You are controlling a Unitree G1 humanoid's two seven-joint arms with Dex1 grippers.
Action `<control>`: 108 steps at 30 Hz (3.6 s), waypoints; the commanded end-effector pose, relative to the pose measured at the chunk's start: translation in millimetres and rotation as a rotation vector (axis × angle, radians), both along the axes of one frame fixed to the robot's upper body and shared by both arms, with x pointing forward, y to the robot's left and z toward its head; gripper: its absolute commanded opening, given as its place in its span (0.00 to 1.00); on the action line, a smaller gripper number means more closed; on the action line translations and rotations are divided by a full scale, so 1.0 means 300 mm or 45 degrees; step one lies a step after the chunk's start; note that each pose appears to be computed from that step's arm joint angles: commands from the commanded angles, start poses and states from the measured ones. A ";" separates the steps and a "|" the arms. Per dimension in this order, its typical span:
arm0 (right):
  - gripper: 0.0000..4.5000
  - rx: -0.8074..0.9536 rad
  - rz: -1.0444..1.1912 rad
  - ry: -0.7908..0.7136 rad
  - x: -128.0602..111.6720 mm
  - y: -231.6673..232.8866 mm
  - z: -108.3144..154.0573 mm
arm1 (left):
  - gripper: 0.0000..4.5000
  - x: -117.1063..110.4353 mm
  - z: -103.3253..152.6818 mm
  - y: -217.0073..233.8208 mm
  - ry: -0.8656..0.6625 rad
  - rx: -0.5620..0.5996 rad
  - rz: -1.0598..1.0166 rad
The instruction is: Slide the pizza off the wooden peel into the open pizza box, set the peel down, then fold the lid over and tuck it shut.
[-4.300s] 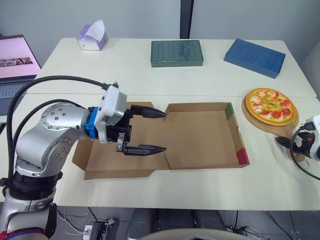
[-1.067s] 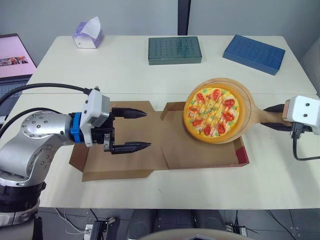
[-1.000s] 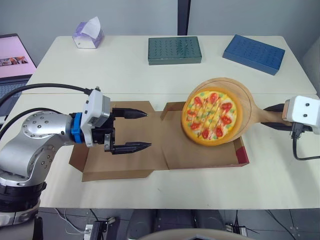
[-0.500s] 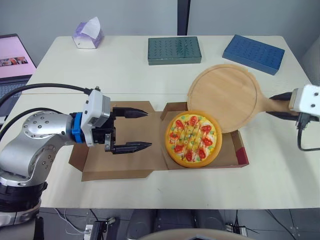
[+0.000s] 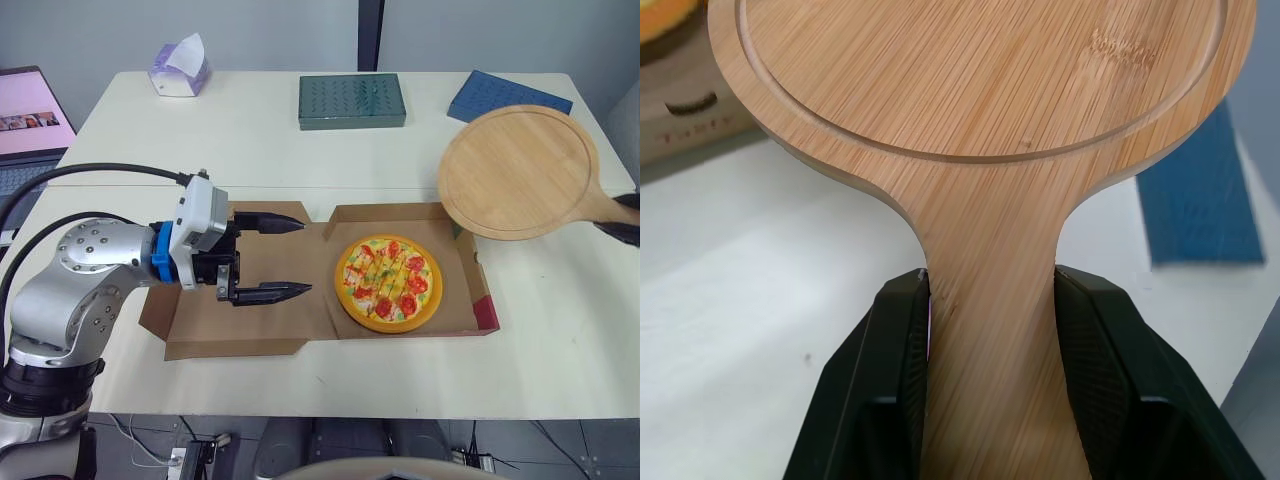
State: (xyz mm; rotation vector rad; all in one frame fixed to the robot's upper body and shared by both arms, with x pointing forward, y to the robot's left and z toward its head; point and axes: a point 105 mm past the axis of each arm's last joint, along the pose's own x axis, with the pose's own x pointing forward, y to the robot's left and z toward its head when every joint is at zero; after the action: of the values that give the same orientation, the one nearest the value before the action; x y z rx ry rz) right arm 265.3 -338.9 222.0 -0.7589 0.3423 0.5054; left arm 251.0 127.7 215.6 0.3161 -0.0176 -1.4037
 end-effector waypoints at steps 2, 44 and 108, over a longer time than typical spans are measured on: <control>0.35 0.179 -0.127 -0.097 -0.033 -0.029 0.014 | 1.00 -0.020 0.042 -0.029 -0.050 -0.048 -0.056; 0.99 0.643 -0.672 0.166 -0.091 -0.124 -0.235 | 1.00 -0.028 0.076 -0.098 -0.087 -0.124 -0.147; 1.00 0.284 1.191 0.162 0.061 0.702 0.093 | 0.37 -0.335 -0.470 0.317 1.458 -1.687 1.692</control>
State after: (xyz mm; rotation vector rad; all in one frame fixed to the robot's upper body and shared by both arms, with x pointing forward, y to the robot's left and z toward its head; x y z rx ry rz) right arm 285.1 -126.8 243.3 -0.6203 0.0463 1.4569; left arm 151.6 220.3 66.5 -1.3894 0.1984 0.1225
